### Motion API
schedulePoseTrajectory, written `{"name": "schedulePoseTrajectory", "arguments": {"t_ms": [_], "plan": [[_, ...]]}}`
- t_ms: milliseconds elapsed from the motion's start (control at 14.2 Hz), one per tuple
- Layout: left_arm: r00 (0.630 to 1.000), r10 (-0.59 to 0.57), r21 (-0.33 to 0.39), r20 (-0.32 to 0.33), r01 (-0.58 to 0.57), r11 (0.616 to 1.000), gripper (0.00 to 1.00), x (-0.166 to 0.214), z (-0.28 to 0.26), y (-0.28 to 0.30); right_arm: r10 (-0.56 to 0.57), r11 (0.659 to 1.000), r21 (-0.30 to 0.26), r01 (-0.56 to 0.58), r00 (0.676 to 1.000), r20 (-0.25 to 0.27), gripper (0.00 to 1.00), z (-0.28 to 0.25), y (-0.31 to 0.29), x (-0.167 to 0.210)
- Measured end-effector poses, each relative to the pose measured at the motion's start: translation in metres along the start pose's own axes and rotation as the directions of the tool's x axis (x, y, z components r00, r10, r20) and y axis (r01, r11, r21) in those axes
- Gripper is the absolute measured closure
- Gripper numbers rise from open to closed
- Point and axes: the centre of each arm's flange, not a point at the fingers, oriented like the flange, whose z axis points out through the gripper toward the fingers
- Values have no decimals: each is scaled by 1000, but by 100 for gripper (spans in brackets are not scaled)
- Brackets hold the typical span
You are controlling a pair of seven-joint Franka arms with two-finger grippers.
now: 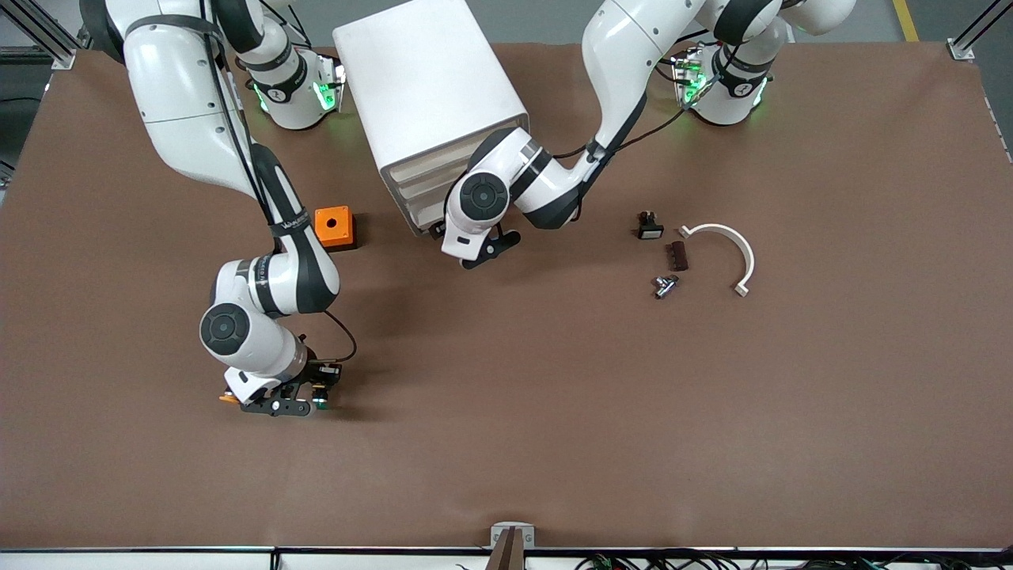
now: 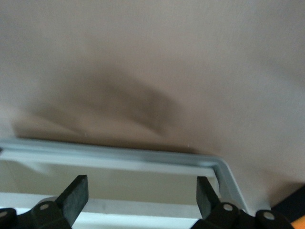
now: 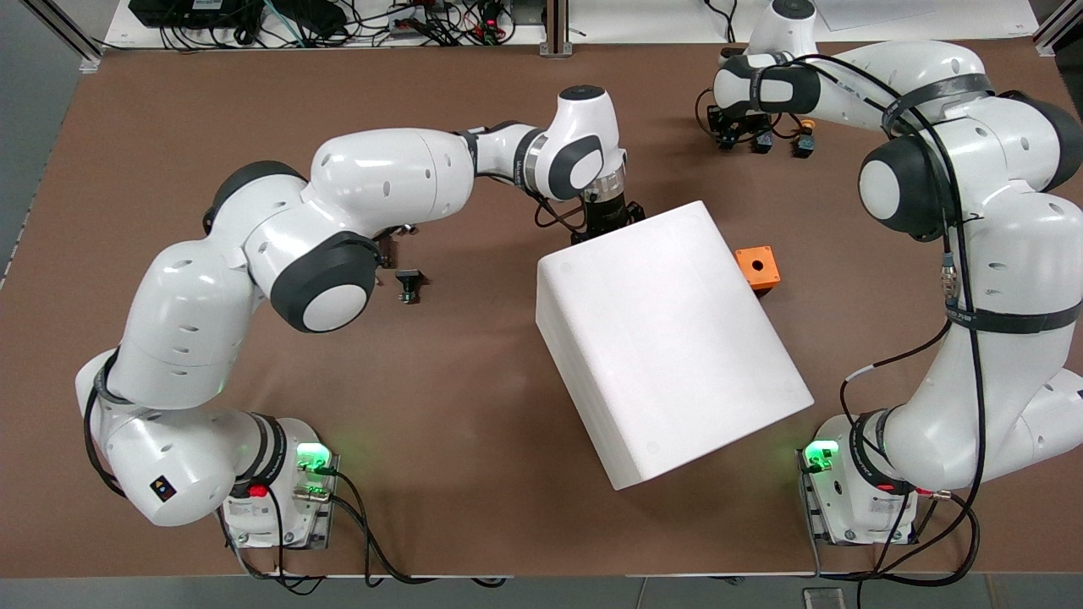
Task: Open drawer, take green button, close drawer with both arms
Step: 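Carry the green button beside the red button with the right gripper, then set down the button, open the right gripper while the left gripper withdraws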
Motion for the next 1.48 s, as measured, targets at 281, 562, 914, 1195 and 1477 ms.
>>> {"name": "schedulePoseTrajectory", "arguments": {"t_ms": [281, 562, 914, 1195, 1477], "plan": [[995, -53, -16, 82, 55, 998, 0, -3, 5, -1, 0, 1000, 0, 0, 1000, -7, 56, 3, 0, 1], [993, -66, -22, 97, 68, 997, 0, 1, 5, -1, -26, 1000, -2, 26, 1000, -9, 18, -15, 2, 13], [996, 23, -86, 81, -16, 996, 0, 31, -24, 2, -54, 999, 2, 54, 994, 95, 0, -94, 58, 34], [1000, 3, -253, 16, 1, 967, 0, 82, -145, 1, -59, 998, 30, 55, 989, 137, 0, -192, 125, 25], [993, 10, -269, -115, -41, 962, 0, 119, -317, -69, -68, 998, 26, 65, 988, 141, 0, -279, 184, 1]]}}
